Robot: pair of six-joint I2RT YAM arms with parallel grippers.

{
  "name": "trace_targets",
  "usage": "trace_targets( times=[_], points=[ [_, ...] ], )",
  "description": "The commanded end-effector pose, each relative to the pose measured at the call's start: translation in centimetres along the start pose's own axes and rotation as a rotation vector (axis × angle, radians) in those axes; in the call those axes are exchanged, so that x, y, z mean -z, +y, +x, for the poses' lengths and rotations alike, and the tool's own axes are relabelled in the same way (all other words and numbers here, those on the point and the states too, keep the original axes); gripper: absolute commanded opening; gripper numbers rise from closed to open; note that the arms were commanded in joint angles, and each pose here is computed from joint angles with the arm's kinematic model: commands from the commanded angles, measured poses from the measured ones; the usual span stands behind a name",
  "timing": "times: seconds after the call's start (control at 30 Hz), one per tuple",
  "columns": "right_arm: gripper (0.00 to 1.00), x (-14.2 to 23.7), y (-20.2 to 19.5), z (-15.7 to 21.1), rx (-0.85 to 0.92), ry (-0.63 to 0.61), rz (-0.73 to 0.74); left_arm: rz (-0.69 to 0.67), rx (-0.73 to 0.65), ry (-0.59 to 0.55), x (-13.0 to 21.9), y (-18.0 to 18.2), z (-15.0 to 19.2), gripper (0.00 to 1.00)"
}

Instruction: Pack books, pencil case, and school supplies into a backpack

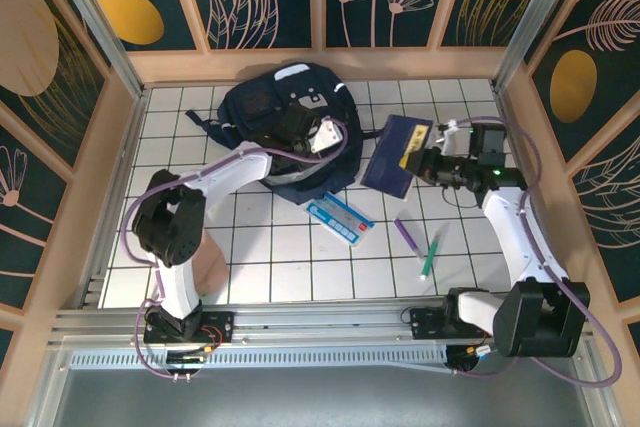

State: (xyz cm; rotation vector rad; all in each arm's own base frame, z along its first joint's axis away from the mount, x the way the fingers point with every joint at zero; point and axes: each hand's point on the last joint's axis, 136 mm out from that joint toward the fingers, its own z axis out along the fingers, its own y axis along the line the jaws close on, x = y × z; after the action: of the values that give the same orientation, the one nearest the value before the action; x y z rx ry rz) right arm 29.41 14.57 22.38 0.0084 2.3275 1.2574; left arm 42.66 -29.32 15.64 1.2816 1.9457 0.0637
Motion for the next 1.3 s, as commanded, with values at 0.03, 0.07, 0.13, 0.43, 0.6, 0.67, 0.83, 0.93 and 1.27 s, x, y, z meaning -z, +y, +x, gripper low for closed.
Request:
trace_targets(
  times=[0.03,0.07,0.13,0.43,0.6,0.67,0.83,0.93,1.27],
  points=[
    [0.0,-2.6,3.9,2.0,-0.039,0.084,-0.171,-0.194,-0.08,-0.187,7.3,6.1,-6.9,0.0],
    [0.0,-3.2,4.7,2.1,-0.051,0.085,-0.195,-0.224,-0.087,-0.199,8.0,6.9,-7.6,0.0],
    [0.0,-4.2,5.8,2.2,-0.081,0.081,-0.223,-0.274,-0.09,-0.217,9.1,8.3,-8.7,0.0],
    [0.0,-10.4,4.9,2.4,-0.222,0.058,-0.232,-0.395,-0.141,-0.298,12.6,11.6,-12.3,0.0],
    [0.0,-14.4,5.1,0.9,-0.259,0.035,-0.283,-0.373,-0.132,-0.322,12.7,11.3,-12.8,0.0],
    [0.0,-16.4,4.9,0.6,-0.273,0.051,-0.278,-0.374,-0.123,-0.33,12.9,11.3,-12.9,0.0],
    [0.0,-19.4,4.5,-1.7,-0.326,-0.014,-0.32,-0.354,-0.124,-0.326,12.3,10.7,-12.5,0.0],
    [0.0,-21.1,4.1,-3.6,-0.393,-0.062,-0.337,-0.349,-0.104,-0.345,13.5,10.6,-12.5,0.0],
    [0.0,-27.4,1.2,-8.7,-0.517,-0.244,-0.276,-0.3,-0.071,-0.379,13.6,9.7,-12.5,0.0]
  ],
)
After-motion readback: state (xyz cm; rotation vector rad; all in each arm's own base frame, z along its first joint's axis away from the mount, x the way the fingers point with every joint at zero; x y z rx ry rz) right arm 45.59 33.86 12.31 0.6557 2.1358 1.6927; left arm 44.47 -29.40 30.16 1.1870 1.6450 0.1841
